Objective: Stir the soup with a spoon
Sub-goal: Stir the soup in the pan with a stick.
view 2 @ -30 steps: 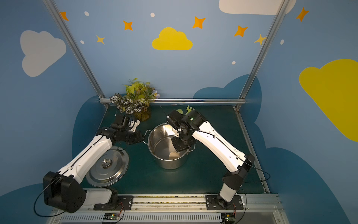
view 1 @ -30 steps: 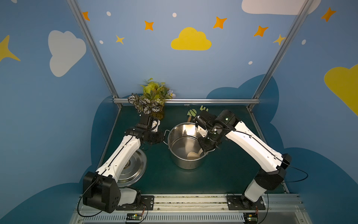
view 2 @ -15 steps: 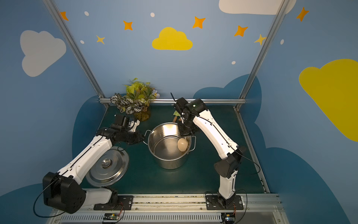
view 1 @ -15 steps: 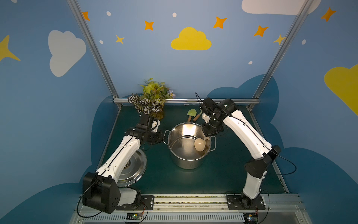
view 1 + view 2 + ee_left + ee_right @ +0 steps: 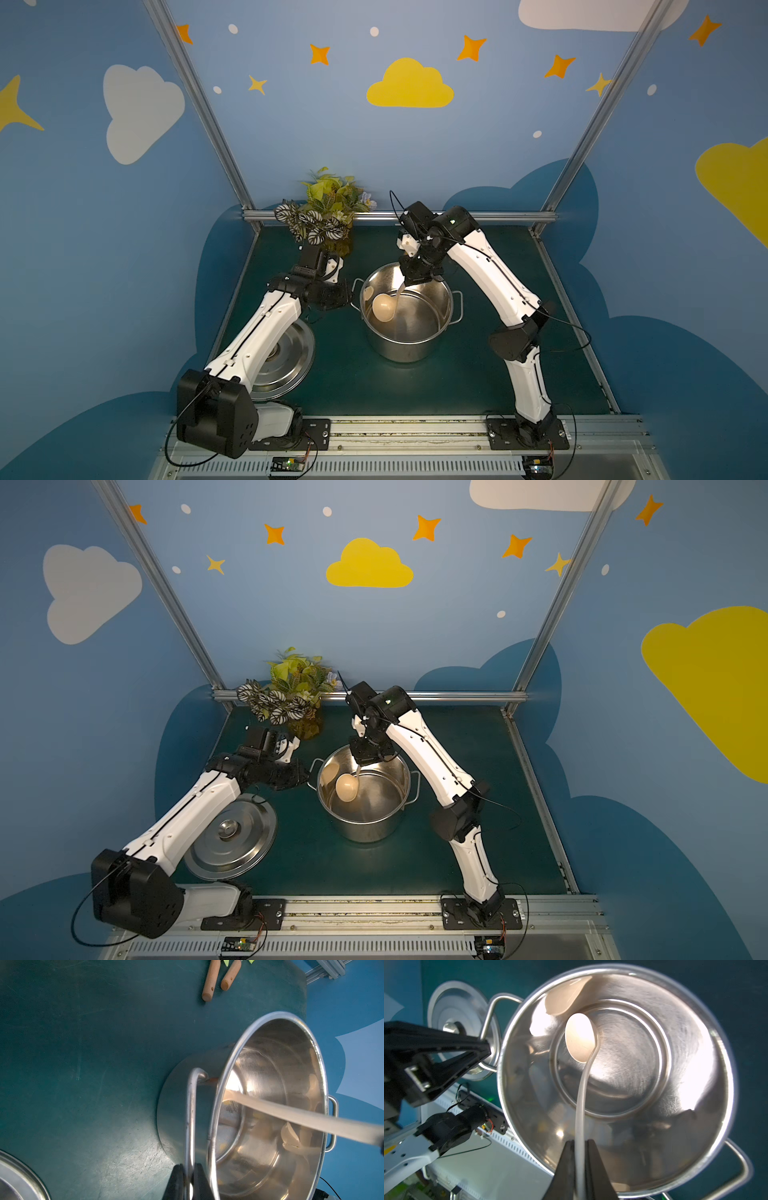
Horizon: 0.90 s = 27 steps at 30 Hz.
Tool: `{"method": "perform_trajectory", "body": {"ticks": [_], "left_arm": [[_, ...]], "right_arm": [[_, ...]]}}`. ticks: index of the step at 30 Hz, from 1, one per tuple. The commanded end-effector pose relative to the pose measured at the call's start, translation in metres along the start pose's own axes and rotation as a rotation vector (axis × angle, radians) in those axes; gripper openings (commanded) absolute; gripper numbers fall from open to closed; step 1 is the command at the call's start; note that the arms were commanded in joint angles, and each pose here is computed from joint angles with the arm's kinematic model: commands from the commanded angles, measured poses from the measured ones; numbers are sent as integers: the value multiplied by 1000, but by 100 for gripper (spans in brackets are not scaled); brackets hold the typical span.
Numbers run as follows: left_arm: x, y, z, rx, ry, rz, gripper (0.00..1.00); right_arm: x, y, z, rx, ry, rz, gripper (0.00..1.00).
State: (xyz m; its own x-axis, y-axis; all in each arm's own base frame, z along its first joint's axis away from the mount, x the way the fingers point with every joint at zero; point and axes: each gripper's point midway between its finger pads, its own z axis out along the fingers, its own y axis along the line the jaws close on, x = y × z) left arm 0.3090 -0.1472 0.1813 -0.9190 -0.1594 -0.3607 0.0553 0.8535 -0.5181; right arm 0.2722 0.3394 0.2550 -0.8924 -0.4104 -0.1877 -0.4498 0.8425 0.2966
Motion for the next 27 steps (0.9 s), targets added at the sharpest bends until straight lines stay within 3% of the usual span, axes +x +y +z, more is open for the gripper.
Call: {"method": "perform_trajectory", "body": {"ticks": [1, 9, 16, 19, 27], "left_arm": [[21, 5, 6, -14, 75, -14, 3], [20, 5, 6, -13, 73, -12, 3], [19, 5, 5, -15, 69, -7, 3], [19, 6, 5, -16, 68, -7, 3], [21, 9, 7, -19, 73, -13, 3]], "right_arm": [[17, 24, -8, -67, 30, -48, 0], [65, 28, -21, -28, 91, -114, 0], [100, -15, -35, 125, 106, -72, 0], [106, -42, -39, 192, 108, -19, 0], [92, -86, -47, 199, 69, 98, 0]]}}
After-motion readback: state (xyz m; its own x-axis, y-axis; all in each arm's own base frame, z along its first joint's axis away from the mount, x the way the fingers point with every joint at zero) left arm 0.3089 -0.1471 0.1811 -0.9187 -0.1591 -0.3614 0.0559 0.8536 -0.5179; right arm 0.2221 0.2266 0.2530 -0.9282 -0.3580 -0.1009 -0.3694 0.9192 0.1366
